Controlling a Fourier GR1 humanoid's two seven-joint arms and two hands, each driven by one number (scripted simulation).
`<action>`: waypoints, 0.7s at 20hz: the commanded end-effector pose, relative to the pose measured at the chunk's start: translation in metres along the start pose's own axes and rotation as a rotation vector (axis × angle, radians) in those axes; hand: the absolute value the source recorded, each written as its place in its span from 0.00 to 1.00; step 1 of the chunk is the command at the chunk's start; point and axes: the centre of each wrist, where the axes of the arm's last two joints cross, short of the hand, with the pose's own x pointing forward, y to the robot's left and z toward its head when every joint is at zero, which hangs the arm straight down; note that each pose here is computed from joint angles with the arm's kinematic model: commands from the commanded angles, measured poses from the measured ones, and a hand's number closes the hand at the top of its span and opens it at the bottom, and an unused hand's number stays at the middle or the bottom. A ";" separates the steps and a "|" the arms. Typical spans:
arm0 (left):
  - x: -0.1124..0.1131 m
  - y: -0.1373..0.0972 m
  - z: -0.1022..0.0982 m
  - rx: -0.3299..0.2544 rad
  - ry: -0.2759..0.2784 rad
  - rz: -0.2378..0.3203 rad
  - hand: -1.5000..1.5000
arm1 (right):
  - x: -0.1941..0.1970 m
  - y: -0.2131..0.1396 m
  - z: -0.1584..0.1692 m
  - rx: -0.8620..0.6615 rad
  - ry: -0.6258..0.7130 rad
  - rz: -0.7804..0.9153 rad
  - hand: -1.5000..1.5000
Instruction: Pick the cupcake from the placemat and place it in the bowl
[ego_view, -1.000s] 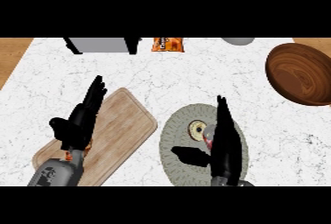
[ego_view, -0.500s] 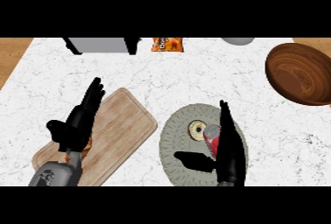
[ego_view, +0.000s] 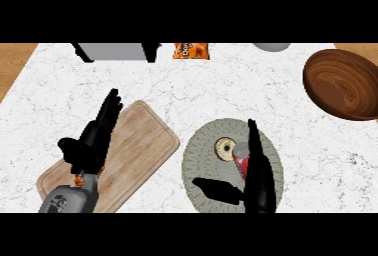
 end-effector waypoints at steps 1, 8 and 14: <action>0.006 -0.004 -0.012 -0.006 0.000 0.008 0.50 | -0.008 0.005 -0.008 0.004 0.017 -0.042 0.00; 0.008 0.003 -0.001 -0.020 0.007 0.006 0.50 | -0.026 0.015 -0.042 -0.001 0.048 -0.102 0.00; 0.000 -0.010 0.003 0.006 -0.007 -0.007 0.50 | -0.058 0.033 -0.026 -0.017 0.053 -0.099 0.00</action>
